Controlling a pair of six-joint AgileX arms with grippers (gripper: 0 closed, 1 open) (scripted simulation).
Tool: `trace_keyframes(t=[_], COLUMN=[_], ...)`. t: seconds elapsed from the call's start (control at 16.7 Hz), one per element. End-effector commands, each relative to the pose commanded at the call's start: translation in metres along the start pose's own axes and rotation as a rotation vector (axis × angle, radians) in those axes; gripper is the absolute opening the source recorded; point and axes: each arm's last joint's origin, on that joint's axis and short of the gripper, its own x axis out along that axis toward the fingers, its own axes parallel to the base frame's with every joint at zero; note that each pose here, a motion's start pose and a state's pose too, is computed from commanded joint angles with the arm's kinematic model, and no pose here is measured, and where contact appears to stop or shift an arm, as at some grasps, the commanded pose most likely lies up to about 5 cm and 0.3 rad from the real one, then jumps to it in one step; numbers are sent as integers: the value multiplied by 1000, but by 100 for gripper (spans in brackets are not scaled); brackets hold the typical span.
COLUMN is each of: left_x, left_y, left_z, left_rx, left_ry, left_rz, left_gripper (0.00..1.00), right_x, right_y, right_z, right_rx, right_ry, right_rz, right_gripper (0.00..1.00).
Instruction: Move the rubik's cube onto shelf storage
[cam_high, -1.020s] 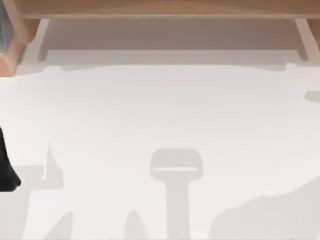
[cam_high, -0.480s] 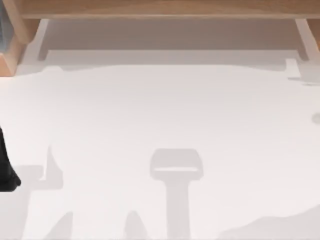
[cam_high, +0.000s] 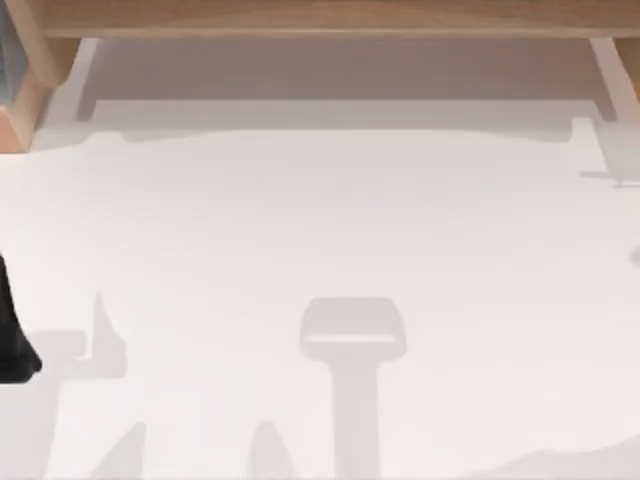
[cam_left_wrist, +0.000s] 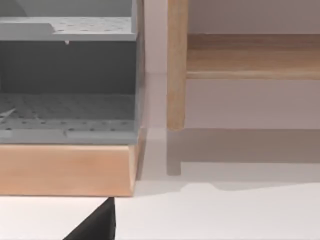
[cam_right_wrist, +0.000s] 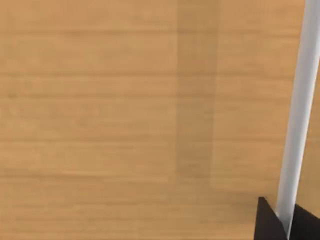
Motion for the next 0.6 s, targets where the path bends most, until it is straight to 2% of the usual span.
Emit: trace_keyframes(t=[0.42,0.6], left_x=[0,0], left_y=[0,0], left_z=[0,0], left_rx=[0,0], left_ry=[0,0], left_rz=[0,0], left_gripper=[100,100], right_x=[-36,-40], right_y=[1,0], right_z=[1,1], right_rx=[2,1], right_ry=[0,0], right_rz=[3,1], right_gripper=[0,0])
